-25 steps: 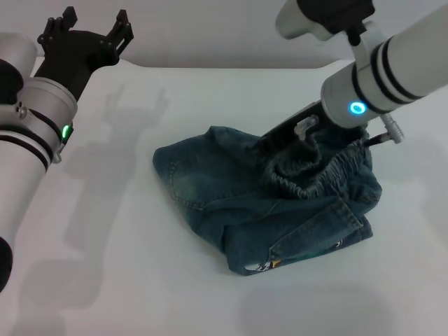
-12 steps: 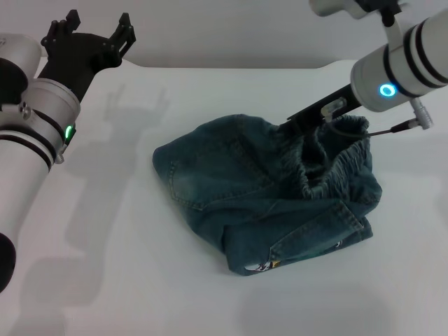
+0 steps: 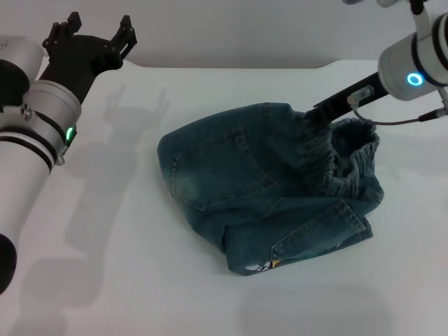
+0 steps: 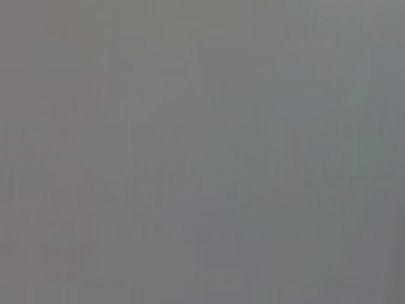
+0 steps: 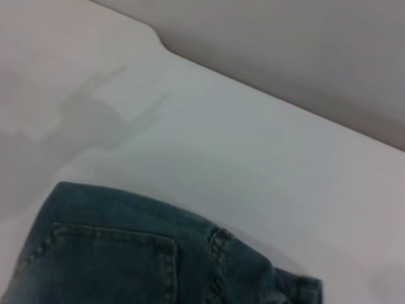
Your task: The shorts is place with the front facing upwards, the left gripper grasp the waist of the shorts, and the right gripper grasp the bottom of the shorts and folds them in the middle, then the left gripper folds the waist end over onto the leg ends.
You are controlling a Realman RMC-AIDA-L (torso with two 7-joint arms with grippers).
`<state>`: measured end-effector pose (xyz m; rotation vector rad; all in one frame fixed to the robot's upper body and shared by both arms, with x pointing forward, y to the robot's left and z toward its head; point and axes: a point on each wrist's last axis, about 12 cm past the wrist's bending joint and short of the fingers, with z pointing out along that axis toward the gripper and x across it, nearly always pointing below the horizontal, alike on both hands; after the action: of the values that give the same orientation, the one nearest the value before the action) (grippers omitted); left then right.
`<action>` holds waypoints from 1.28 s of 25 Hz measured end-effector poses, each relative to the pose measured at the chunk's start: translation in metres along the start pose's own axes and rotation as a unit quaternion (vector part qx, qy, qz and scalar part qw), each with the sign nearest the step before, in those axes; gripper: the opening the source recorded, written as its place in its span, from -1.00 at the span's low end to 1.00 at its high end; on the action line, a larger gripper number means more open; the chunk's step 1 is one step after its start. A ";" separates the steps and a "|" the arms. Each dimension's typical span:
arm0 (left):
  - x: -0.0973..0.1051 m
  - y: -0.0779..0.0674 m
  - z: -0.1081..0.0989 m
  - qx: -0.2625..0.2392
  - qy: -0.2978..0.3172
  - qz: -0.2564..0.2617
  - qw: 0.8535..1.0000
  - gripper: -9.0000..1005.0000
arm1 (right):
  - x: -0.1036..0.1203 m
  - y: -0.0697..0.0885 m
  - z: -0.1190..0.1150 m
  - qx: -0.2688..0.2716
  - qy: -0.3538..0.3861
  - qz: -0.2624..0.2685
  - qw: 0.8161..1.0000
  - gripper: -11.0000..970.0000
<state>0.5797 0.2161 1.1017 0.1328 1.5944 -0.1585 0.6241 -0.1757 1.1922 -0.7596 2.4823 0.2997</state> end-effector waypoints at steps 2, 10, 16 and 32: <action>0.000 0.000 0.000 0.001 0.001 0.000 1.000 0.69 | 0.001 -0.002 -0.002 0.005 0.000 0.000 1.000 -0.83; 0.002 -0.002 -0.001 0.003 0.003 0.000 1.000 0.69 | 0.008 -0.014 -0.009 0.027 0.004 0.001 1.000 -0.83; 0.003 -0.003 -0.003 0.004 0.004 -0.001 1.000 0.69 | 0.020 -0.028 -0.016 0.045 0.011 0.006 0.999 -0.83; 0.005 -0.008 -0.005 0.010 0.006 -0.003 1.000 0.69 | 0.052 -0.051 -0.018 0.067 0.036 0.007 0.997 -0.75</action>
<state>0.5728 0.2095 1.0973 0.1450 1.6059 -0.1785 0.6090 -0.2473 1.1762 -0.7074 2.5461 0.1106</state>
